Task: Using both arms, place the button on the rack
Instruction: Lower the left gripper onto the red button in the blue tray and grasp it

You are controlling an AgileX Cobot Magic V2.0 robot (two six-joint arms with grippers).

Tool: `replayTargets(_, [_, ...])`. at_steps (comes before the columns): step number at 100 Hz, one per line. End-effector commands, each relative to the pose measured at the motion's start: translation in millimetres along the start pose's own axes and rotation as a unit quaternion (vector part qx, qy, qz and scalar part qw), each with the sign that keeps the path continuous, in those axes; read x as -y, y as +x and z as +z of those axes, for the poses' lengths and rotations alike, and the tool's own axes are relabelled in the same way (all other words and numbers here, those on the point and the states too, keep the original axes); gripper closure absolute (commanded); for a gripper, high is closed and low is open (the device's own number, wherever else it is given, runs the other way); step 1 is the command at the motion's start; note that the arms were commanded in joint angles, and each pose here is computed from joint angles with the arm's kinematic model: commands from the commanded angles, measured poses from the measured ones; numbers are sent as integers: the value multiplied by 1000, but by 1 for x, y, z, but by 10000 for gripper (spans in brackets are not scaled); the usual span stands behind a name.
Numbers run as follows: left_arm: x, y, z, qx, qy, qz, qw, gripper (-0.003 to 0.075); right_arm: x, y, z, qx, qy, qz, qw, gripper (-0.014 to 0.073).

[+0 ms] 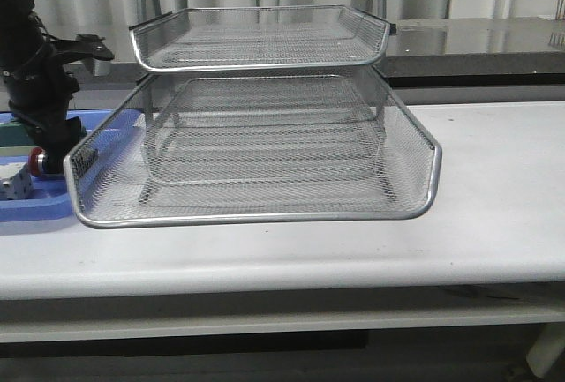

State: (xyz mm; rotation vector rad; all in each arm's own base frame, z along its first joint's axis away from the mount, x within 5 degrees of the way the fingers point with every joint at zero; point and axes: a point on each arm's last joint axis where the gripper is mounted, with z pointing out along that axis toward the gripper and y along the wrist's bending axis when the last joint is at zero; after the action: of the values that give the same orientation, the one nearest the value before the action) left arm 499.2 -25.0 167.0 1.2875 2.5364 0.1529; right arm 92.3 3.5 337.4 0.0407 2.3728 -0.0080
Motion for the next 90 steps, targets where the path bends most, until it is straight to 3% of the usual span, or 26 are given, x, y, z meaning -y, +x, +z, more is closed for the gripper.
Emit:
replayTargets(1, [-11,-8,-34,38,-35,-7,999,270,1,-11,-8,41,2,-5,999,663])
replayTargets(37, [-8,-6,-18,24,-15,-8,1000,296,1,-11,-8,41,2,-5,999,663])
replayTargets(47, [-9,-7,-21,26,-18,-8,999,390,1,-11,-8,41,2,-5,999,663])
replayTargets(66, [-17,-12,-35,35,-33,-18,999,651,1,-11,-8,41,2,-5,999,663])
replayTargets(78, [-22,-16,-53,34,-39,-33,998,725,1,-11,-8,41,2,-5,999,663])
replayTargets(90, [-26,-17,-78,23,-32,-40,998,741,1,-11,-8,41,2,-5,999,663])
